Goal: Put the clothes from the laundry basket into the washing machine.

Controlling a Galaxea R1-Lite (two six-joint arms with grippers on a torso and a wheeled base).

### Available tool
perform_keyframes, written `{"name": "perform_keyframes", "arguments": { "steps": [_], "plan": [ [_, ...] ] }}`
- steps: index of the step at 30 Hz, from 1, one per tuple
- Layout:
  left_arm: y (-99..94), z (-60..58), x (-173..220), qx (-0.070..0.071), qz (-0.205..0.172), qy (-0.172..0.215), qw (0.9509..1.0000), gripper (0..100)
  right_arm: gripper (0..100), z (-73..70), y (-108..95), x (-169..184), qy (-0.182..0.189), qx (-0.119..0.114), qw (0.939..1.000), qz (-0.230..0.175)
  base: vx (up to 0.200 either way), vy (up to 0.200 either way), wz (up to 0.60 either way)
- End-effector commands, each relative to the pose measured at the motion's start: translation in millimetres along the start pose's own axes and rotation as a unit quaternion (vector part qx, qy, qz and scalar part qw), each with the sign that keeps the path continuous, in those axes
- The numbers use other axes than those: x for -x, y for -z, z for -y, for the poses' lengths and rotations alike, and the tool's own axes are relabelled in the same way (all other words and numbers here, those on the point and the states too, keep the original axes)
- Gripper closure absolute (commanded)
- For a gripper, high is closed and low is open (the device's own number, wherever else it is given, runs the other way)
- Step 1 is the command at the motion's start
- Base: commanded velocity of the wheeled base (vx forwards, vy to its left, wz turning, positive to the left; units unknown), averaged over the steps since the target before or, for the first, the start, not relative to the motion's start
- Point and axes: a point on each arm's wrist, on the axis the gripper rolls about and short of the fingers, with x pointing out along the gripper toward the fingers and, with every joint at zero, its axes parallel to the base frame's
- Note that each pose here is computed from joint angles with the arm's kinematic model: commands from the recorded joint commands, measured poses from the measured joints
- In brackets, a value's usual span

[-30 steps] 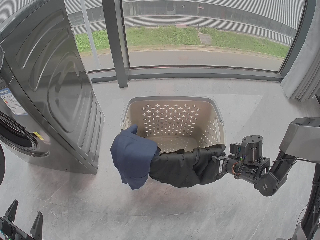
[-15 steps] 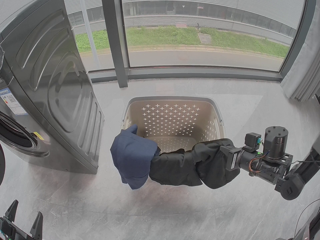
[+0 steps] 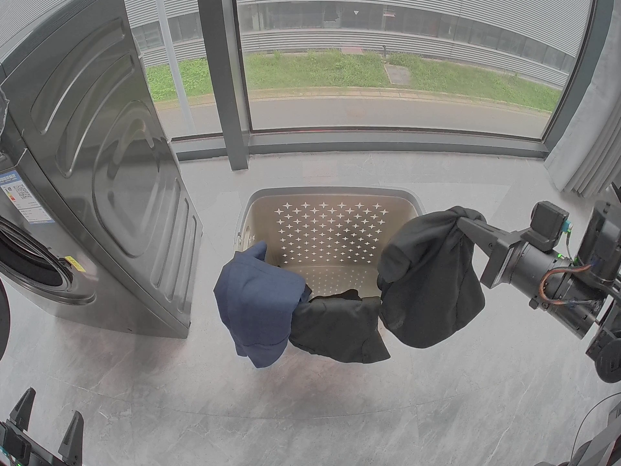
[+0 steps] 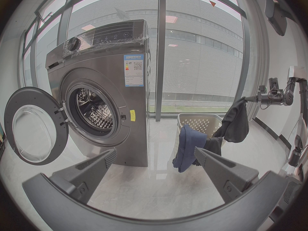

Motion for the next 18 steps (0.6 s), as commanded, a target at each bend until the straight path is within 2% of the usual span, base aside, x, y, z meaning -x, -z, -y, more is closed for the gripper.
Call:
{"name": "perform_keyframes", "arguments": {
  "steps": [1,4,11,18],
  "plan": [
    [3.4,-0.1,-0.1,-0.001,-0.001,0.0,1.0,0,100,-5.8,-25.3,16.2,-0.012,0.004,0.9987,0.049,0.0,0.0,0.0],
    [3.4,-0.1,-0.1,0.0,-0.001,0.0,1.0,0,100,-10.1,-33.1,28.2,-0.019,0.012,0.9984,0.051,0.0,0.0,0.0],
    [3.4,-0.1,-0.1,0.001,-0.001,0.0,1.0,0,100,-9.8,-24.6,37.1,-0.019,0.021,0.9992,0.029,-0.2,0.0,0.0],
    [3.4,-0.1,-0.1,0.001,-0.001,0.0,1.0,0,100,-15.1,-16.6,40.2,-0.052,0.02,0.9983,0.016,-0.2,0.0,0.0]
  ]
}}
